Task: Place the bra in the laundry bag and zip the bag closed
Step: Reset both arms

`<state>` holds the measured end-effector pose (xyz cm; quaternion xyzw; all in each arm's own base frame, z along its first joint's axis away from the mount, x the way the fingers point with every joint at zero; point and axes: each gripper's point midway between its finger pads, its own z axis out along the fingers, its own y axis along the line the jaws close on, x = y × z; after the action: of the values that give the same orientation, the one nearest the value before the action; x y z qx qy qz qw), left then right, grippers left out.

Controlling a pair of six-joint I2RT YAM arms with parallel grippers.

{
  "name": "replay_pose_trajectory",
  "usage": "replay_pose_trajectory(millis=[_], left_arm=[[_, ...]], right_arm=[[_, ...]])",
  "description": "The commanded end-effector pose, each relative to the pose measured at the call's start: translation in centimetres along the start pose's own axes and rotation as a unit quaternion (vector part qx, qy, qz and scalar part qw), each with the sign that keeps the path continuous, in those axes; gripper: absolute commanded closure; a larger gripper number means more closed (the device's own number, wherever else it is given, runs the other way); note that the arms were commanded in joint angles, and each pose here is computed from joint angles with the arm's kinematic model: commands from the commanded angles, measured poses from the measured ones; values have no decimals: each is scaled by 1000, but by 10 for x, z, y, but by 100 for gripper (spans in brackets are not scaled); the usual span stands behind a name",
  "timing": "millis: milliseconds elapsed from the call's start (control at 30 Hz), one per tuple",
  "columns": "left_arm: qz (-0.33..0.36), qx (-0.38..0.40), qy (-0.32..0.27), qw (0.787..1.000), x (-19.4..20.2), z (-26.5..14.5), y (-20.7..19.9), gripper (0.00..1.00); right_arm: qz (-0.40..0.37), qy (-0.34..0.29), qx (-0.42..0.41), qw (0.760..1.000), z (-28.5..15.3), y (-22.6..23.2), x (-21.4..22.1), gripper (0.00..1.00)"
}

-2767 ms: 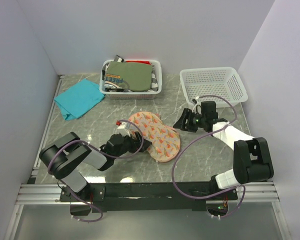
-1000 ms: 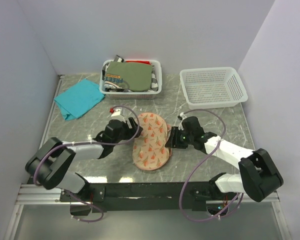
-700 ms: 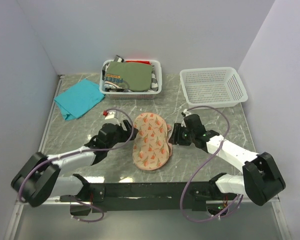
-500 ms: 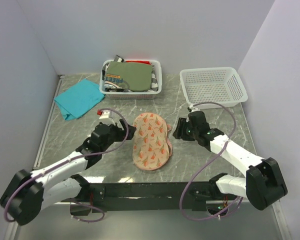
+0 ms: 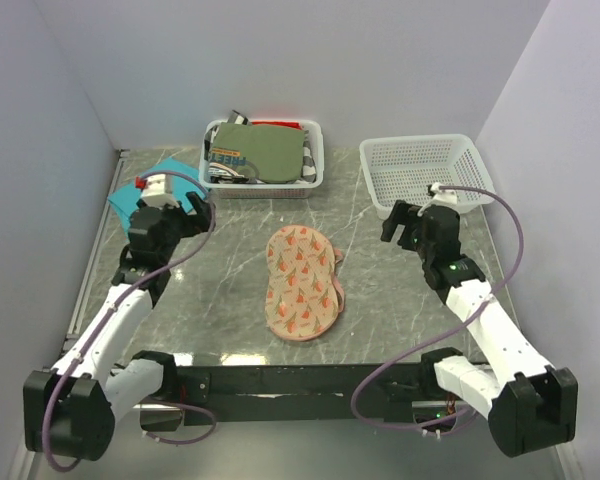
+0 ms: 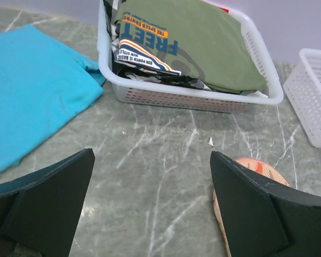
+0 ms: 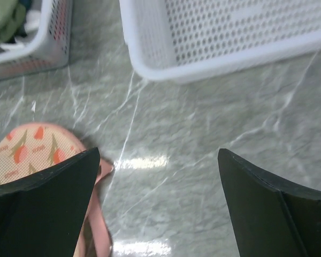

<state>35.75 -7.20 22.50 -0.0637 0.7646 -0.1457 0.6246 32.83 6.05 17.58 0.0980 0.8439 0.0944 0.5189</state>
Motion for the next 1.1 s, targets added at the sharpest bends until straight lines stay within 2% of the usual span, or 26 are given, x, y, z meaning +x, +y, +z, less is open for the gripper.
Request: replay_pose_trajectory(millis=[0,100,200,267,433,500,567,700,833,933,967,1067], left_arm=[[12,111,-34,993,-17,-8,-12,4],[28,107,-28,993,-23,-3,-10,4],[15,33,-10,999,-19,8,16,4],[-14,4,-43,999,-29,4,28,4],[-2,-40,-93,995,-10,-27,52,4],[-13,-120,-124,985,-11,-39,82,4],[-19,-157,-126,979,-6,-44,96,4],[-7,-143,-137,980,1,-45,94,4],[-66,-193,-153,967,5,-43,113,4],[-75,-166,-163,970,5,-39,105,4],[-82,-188,-177,963,1,-42,113,4],[-67,-219,-156,961,1,-34,122,4]], right_arm=[[-50,-132,21,990,-19,-13,-53,0],[-55,-183,51,980,-24,-29,-63,0],[-53,-197,84,975,-18,-44,-62,0],[-54,-211,98,971,-11,-51,-59,0],[-31,-214,144,966,7,-74,-34,0],[-31,-239,148,959,3,-81,-27,0],[-25,-255,158,954,-2,-88,-24,0],[-17,-257,156,954,-5,-88,-23,0],[-12,-253,178,951,-6,-97,-18,0],[-24,-248,187,950,-7,-99,-20,0],[-22,-250,197,948,-10,-102,-21,0],[-16,-252,200,947,-10,-104,-18,0]])
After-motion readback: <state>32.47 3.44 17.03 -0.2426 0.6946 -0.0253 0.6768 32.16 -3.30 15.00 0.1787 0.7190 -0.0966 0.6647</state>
